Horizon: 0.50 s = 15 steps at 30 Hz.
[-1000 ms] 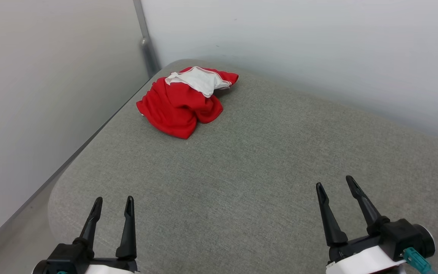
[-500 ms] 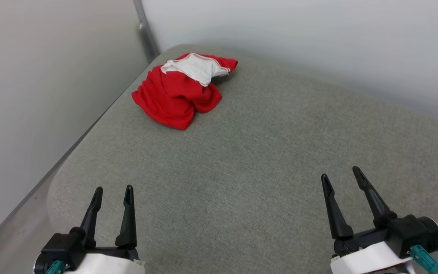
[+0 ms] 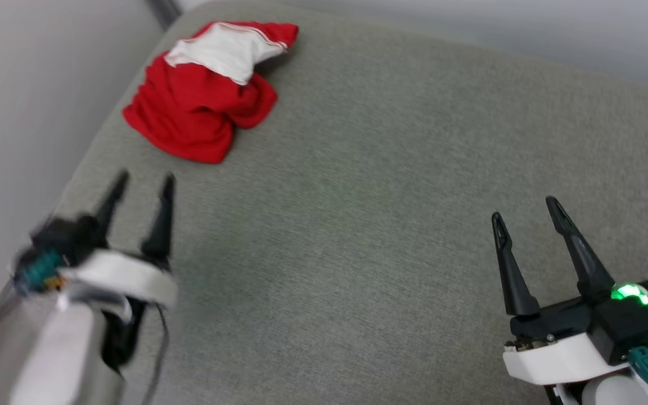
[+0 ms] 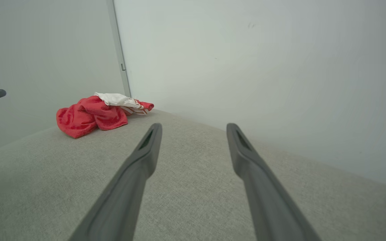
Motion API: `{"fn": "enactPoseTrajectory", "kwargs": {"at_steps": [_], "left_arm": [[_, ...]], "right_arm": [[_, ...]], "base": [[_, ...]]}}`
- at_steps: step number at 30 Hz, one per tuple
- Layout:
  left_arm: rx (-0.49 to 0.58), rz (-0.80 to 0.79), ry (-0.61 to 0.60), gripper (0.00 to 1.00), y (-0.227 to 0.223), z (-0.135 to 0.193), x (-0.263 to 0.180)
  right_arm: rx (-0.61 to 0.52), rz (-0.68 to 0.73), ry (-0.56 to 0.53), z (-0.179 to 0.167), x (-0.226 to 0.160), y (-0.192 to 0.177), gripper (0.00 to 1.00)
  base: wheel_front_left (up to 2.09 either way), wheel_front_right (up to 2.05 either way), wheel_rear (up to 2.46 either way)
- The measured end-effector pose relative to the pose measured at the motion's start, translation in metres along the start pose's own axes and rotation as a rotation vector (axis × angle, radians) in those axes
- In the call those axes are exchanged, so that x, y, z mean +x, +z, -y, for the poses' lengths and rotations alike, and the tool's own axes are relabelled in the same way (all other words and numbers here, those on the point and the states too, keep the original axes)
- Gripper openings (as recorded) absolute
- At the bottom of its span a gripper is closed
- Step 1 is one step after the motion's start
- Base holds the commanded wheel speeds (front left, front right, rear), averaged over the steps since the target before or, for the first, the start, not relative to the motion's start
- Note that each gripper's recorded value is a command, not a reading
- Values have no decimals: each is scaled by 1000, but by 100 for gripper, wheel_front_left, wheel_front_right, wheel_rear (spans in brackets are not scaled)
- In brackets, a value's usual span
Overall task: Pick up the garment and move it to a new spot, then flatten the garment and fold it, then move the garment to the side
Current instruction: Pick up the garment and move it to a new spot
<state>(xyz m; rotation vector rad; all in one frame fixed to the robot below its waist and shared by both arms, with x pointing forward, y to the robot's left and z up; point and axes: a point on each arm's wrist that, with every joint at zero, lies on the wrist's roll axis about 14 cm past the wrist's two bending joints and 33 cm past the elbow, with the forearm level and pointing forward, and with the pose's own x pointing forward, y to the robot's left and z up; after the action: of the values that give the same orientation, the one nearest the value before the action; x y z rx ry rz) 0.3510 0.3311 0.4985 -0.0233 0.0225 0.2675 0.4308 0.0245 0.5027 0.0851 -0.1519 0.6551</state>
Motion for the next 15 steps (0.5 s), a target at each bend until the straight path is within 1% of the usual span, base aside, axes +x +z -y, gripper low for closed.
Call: {"fn": "enactPoseTrajectory", "kwargs": {"at_steps": [1, 3, 8, 11, 15], "left_arm": [[37, -10, -23, 100, 5, -1, 15], [67, -49, -49, 100, 12, -4, 44], [102, -256, -83, 100, 1, -13, 97], [150, -372, -103, 100, -4, -16, 123], [82, -527, -99, 100, -20, -18, 149]], "right_arm": [[-6, -2, -6, 5, 0, -2, 100], [-18, -7, -19, 15, 1, -8, 100], [-33, -34, -61, 38, -2, -27, 100], [-37, -51, -83, 49, -4, -37, 100], [-41, -85, -126, 65, -12, -51, 100]], "base": [[0, 0, 0], [0, 0, 0], [0, 0, 0], [0, 0, 0], [0, 0, 0]]}}
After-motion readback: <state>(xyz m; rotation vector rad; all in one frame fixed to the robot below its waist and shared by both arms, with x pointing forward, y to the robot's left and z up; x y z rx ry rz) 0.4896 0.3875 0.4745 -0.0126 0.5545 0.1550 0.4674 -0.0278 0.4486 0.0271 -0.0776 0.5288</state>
